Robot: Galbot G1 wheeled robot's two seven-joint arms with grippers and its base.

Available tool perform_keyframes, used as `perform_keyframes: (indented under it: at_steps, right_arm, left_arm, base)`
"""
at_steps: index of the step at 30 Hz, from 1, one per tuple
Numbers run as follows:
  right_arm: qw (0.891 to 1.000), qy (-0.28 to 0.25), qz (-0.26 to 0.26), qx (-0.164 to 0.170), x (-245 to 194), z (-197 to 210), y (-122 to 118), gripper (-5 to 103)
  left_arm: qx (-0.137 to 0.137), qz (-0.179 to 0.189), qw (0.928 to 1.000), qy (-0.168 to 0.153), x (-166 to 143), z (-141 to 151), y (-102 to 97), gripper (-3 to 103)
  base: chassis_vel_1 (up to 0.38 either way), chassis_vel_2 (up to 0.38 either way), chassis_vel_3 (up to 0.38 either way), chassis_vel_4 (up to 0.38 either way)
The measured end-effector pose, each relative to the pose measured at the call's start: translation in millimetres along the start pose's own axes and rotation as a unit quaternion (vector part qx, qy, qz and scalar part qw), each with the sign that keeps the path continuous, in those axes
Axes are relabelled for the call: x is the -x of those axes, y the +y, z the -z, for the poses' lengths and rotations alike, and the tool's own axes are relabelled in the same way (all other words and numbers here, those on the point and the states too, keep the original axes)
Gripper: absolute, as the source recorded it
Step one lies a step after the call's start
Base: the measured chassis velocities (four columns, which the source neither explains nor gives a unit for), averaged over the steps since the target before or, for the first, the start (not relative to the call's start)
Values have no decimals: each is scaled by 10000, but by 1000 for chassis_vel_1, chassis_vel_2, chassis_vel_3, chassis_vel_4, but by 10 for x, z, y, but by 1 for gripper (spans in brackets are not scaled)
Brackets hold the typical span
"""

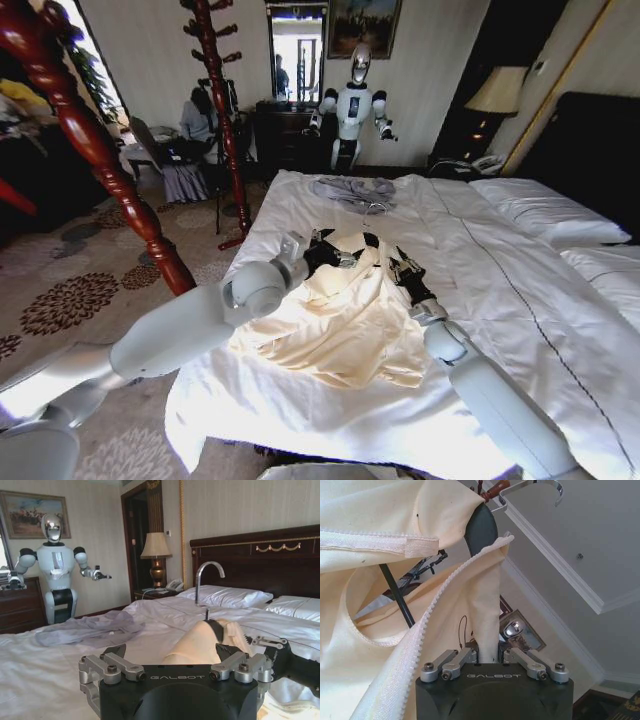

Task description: Pick up the clothes from the bed and hang them on the clothes hanger.

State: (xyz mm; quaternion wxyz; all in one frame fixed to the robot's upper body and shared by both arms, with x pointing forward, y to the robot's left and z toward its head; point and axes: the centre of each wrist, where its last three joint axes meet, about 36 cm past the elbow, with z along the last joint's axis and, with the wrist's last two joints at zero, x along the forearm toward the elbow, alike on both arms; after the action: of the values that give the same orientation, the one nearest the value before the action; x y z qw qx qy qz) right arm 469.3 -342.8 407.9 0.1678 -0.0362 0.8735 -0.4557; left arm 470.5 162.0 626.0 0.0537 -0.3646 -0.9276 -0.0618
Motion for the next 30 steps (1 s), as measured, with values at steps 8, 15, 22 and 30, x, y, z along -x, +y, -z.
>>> perform_keyframes:
  at_steps: [8,15,22,30]
  right_arm:
    - [9999,-102,14,-14,36,43,37,18]
    - [9982,-525,104,-282,91,111,73,18]
    - [9968,-681,153,-401,85,84,87,18]
    - [9963,-729,177,-422,86,77,66,18]
  left_arm:
    - [116,-256,9995,117,-253,-180,447,100]
    - [102,-393,9992,65,-344,-428,709,100]
    - [94,-592,9979,229,-252,-485,772,100]
    - [142,-841,9952,484,-49,-576,775,99]
  base:
    - [0,0,0,0]
    - [0,0,0,0]
    - [0,0,0,0]
    - [0,0,0,0]
